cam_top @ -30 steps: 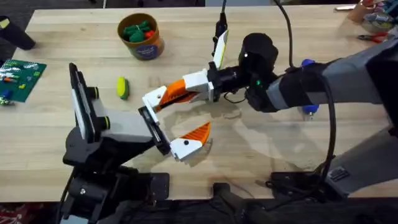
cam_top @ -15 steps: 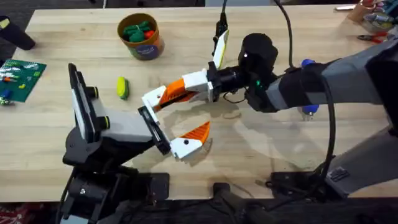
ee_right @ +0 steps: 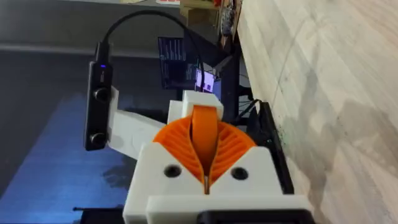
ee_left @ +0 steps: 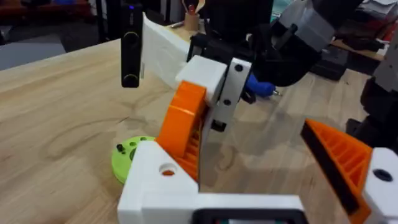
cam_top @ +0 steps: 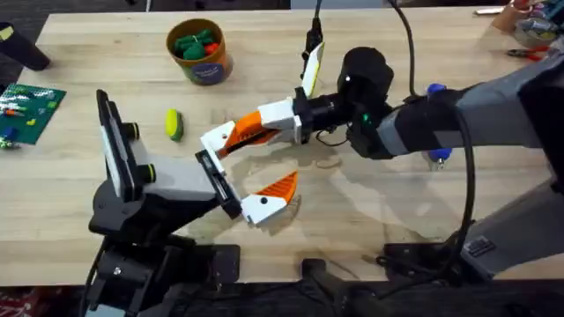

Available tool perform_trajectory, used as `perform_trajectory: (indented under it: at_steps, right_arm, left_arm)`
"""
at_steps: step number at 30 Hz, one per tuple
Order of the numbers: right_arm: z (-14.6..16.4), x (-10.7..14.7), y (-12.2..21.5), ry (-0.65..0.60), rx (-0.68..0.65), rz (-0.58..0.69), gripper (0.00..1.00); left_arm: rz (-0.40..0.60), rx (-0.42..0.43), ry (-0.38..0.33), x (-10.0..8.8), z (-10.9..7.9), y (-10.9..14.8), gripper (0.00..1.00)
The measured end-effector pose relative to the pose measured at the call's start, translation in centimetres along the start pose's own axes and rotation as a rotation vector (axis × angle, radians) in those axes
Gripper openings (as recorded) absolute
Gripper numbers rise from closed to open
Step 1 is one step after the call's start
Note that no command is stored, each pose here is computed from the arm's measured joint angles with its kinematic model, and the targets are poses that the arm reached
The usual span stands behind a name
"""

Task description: Pick up the gripper from the table and insert it into the empty holder that is missing its gripper. Then pick up a screw, insert it into the mounting hole, and use the screwdriver to tighten it. Finally, clean up the table by picking up the vegetable and placing it into the bucket.

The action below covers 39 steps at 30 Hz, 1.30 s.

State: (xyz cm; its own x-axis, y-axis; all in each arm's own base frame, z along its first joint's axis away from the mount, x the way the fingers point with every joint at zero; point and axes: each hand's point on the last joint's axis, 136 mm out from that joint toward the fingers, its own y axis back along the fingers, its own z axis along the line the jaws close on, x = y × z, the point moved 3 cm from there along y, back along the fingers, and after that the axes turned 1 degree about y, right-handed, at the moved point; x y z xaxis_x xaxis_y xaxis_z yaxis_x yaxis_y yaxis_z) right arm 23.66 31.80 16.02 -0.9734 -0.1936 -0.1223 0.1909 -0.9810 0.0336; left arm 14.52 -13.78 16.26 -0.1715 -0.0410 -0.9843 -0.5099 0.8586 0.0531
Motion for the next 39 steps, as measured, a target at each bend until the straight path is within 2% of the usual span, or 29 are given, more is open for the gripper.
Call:
perform_trajectory:
  at_steps: [6,10,14,15,19,25,33,39]
  right_arm:
    - [0.0,0.0,0.0,0.000,0.001,-0.003,0.038]
    - [-0.3,0.0,-0.3,-0.006,0.009,-0.008,0.338]
    - [-0.8,0.0,-0.5,-0.021,0.020,-0.016,0.543]
    - [-1.1,0.0,-0.6,-0.028,0.024,-0.018,0.631]
    - [-1.3,0.0,-0.6,-0.035,0.028,-0.020,0.746]
    - [-1.3,0.1,-0.7,-0.039,0.030,-0.018,0.818]
    - [-1.5,0.2,-0.6,-0.048,0.032,-0.009,0.983]
    - [-1.6,0.3,-0.5,-0.050,0.028,0.004,0.992]
  left_arm:
    - [0.000,-0.002,0.003,0.0,0.0,0.0,0.987]
    - [-0.002,-0.009,-0.005,-0.1,0.1,0.0,0.987]
    - [-0.004,-0.020,-0.013,-0.1,0.3,0.0,0.988]
    - [-0.005,-0.024,-0.017,-0.1,0.3,0.0,0.988]
    - [-0.005,-0.026,-0.029,-0.1,0.3,0.0,0.988]
    - [-0.006,-0.026,-0.040,-0.2,0.3,0.0,0.988]
    - [-0.008,-0.024,-0.054,-0.2,0.3,0.0,0.987]
    - [-0.007,-0.017,-0.053,-0.2,0.2,0.0,0.987]
